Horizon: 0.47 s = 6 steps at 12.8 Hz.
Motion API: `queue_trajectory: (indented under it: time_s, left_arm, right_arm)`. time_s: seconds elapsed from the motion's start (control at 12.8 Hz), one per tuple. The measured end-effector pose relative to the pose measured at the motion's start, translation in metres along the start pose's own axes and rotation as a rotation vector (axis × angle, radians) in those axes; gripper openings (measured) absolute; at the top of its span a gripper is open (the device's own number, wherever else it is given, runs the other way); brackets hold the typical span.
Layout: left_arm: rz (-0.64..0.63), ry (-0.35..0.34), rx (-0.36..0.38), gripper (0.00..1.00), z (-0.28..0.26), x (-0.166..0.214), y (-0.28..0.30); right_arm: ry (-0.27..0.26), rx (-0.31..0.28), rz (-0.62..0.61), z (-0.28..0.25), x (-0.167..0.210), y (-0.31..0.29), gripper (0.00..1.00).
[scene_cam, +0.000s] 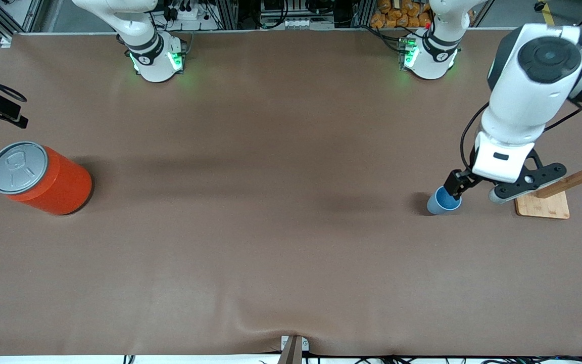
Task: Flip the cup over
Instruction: 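Open the left gripper and raise it away from the cup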
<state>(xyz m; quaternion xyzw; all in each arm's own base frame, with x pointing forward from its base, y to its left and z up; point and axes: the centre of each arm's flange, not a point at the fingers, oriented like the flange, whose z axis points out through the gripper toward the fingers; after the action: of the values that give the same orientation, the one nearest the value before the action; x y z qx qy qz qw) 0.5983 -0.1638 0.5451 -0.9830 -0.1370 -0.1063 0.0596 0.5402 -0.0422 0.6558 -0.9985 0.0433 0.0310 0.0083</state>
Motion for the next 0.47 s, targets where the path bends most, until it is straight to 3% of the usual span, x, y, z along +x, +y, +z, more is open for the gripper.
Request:
queue_trajectory:
  time_s: [0.23,0.47]
  left_arm:
    - [0.108,-0.083,-0.039,1.00,-0.031,0.007,-0.014]
    - [0.243,-0.132,-0.029,1.00,-0.051,0.012,-0.034]
  right_arm:
    - [0.000,0.000,0.000,0.000,0.000,0.000,1.00]
    - [0.000,0.000,0.000,0.000,0.000,0.000,1.00]
